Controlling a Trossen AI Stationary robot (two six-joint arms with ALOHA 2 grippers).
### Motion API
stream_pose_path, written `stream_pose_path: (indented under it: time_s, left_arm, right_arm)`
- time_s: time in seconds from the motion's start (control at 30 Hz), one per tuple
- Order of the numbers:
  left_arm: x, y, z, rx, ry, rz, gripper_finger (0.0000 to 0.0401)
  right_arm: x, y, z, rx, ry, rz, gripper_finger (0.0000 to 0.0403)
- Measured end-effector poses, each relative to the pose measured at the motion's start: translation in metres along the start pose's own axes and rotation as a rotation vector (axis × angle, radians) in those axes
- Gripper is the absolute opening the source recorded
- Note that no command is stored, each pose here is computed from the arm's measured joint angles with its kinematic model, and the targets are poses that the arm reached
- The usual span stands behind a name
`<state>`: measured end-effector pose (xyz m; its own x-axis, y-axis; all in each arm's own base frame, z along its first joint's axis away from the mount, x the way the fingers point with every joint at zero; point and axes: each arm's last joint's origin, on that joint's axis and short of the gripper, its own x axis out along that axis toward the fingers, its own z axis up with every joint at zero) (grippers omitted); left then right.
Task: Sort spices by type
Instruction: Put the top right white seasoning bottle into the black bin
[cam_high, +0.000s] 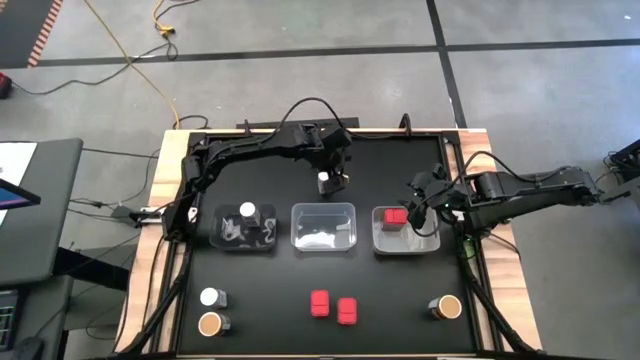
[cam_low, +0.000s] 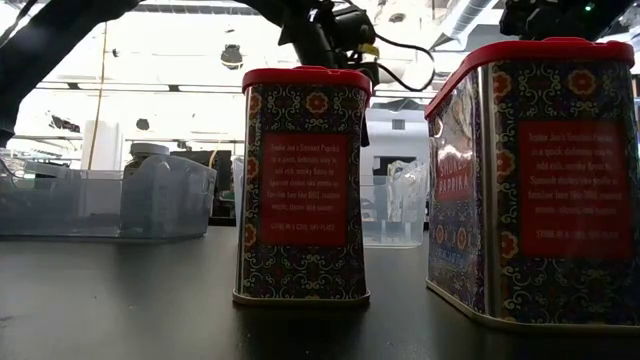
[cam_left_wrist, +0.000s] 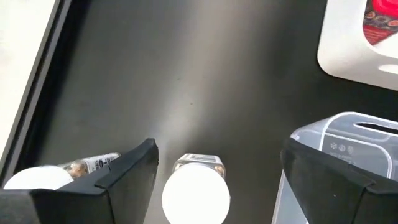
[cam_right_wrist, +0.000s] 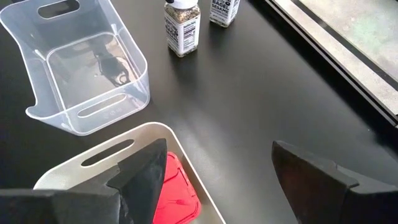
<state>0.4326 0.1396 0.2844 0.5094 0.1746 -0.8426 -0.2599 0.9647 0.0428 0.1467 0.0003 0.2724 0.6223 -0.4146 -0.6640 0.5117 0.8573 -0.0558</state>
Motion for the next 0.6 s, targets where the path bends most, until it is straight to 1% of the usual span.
stream_pose_path:
  time_s: [0.23,0.37,0.43,0.6]
  left_arm:
    - [0.000,0.000,0.001,0.001,-0.006,0.004,0.0325]
    - [0.000,0.000,-0.001,0.070,0.015,0.003,0.0325]
    - [0.005,0.000,-0.002,0.104,0.024,0.004,0.0325]
    - [0.019,0.000,-0.005,0.130,0.056,-0.005,0.0325]
  right_arm:
    - [0.000,0.000,0.000,-0.001,0.000,0.000,0.0317]
    - [0.000,0.000,0.000,-0.001,0.000,0.000,0.0317]
    - [0.000,0.000,0.000,-0.003,0.000,0.000,0.0317]
    - [0.000,0.000,0.000,-0.003,0.000,0.000,0.0317]
